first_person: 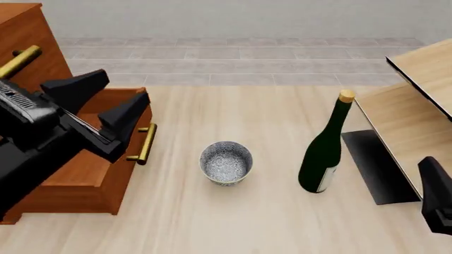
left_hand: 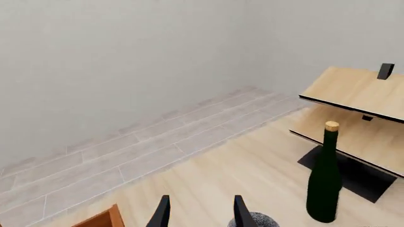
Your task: Put the bowl on top of the cabinet.
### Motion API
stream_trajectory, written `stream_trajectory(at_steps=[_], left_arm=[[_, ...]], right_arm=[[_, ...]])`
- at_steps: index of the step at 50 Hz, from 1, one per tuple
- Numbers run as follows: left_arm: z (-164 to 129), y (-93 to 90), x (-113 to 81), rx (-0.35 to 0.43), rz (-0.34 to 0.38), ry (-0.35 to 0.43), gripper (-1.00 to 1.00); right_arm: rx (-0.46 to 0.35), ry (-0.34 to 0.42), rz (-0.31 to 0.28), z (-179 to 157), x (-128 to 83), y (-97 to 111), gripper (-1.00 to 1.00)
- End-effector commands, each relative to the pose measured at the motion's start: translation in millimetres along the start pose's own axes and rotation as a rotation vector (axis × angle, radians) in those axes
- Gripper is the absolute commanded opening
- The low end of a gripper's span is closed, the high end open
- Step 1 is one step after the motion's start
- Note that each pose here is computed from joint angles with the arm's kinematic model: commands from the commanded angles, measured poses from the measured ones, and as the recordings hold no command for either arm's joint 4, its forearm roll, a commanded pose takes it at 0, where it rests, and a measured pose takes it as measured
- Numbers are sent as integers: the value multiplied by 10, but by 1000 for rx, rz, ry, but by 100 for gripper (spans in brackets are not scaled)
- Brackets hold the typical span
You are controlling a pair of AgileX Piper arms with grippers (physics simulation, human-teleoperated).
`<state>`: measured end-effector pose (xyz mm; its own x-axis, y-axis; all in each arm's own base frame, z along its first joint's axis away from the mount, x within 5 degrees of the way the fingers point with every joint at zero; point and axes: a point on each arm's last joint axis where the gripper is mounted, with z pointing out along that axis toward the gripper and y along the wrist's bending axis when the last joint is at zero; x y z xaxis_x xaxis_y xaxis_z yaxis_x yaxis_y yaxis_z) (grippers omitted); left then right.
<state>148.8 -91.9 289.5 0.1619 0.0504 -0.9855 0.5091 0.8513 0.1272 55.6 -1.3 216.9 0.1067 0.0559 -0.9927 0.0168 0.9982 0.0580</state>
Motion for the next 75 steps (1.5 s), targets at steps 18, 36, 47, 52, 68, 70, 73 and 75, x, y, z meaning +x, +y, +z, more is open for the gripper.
stream_trajectory(at_steps=[18,36,47,52,68,70,73,75], left_arm=[[513,-91,-234,61,44,42,100],[1100,-236,-506,131,-51,227,100],[1358,-333,-629,145,-189,374,100],[1493,-268,-552,107,-236,453,100],[1555,1,-245,-22,-352,582,100],[1547,22,-180,-34,-358,601,100],[1524,91,-119,-54,-349,615,100],[1515,93,-46,-67,-375,634,100]], right_arm=[[0,0,9,0,4,0,100],[2,6,21,1,12,-2,100],[1,10,25,2,23,-1,100],[-4,14,23,2,21,2,100],[-6,19,15,3,26,3,100],[-5,18,16,3,29,2,100],[-7,18,15,3,22,3,100],[-7,17,15,4,28,3,100]])
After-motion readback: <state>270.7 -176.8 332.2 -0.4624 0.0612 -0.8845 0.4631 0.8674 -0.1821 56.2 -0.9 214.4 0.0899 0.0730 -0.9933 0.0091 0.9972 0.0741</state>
